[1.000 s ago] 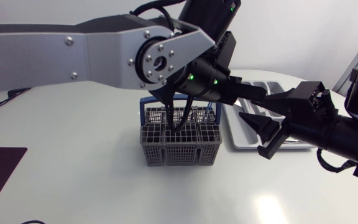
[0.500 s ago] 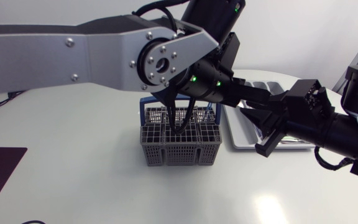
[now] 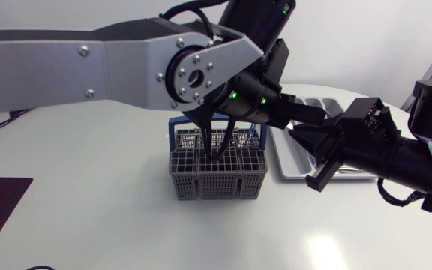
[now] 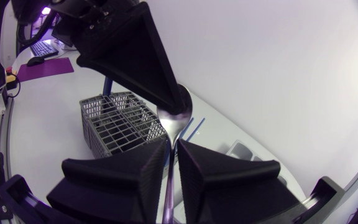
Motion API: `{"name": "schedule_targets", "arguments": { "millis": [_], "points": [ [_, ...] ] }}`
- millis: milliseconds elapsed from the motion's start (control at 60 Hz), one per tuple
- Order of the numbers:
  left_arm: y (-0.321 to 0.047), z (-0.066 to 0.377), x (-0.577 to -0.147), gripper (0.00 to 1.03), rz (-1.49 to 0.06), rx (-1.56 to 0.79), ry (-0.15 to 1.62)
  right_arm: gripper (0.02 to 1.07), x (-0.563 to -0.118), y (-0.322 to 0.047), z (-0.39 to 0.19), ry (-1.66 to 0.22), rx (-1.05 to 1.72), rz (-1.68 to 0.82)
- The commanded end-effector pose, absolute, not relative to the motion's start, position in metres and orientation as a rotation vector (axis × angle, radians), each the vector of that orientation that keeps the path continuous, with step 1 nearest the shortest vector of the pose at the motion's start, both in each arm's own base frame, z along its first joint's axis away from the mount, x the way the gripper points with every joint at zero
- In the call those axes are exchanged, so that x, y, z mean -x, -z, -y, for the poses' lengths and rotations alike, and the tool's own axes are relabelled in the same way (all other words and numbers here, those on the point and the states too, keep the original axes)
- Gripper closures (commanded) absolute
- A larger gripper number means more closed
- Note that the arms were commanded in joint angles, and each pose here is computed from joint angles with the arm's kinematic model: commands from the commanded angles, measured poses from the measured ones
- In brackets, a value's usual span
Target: Unload the cutlery basket into the drawer organizer.
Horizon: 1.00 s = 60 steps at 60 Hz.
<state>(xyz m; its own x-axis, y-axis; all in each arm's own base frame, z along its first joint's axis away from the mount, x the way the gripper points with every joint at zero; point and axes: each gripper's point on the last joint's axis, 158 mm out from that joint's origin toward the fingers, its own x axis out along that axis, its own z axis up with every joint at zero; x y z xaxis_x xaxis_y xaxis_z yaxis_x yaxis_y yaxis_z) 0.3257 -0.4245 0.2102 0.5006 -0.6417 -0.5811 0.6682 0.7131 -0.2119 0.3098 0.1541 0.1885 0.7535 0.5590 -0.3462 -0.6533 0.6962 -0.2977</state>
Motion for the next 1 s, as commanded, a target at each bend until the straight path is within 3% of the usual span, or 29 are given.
{"name": "schedule_targets", "arguments": {
  "millis": [0,267,567,667,867,983],
  "points": [
    [-0.219,0.431,-0.325,1.00,-0.673,-0.014,0.805,0.93,-0.309,-0.179,-0.156,-0.690,0.400,-0.271],
    [-0.224,0.429,-0.324,1.00,-0.665,-0.011,0.806,1.00,-0.309,-0.174,-0.156,-0.696,0.405,-0.290],
    [-0.227,0.428,-0.323,0.97,-0.656,-0.015,0.812,1.00,-0.306,-0.170,-0.157,-0.707,0.408,-0.302],
    [-0.235,0.427,-0.323,0.83,-0.642,-0.007,0.814,1.00,-0.303,-0.171,-0.157,-0.716,0.407,-0.304],
    [-0.244,0.424,-0.324,0.36,-0.624,-0.001,0.813,1.01,-0.296,-0.167,-0.156,-0.730,0.425,-0.319],
    [-0.255,0.415,-0.332,0.20,-0.600,0.010,0.796,1.01,-0.294,-0.166,-0.151,-0.736,0.448,-0.325]
  ]
}}
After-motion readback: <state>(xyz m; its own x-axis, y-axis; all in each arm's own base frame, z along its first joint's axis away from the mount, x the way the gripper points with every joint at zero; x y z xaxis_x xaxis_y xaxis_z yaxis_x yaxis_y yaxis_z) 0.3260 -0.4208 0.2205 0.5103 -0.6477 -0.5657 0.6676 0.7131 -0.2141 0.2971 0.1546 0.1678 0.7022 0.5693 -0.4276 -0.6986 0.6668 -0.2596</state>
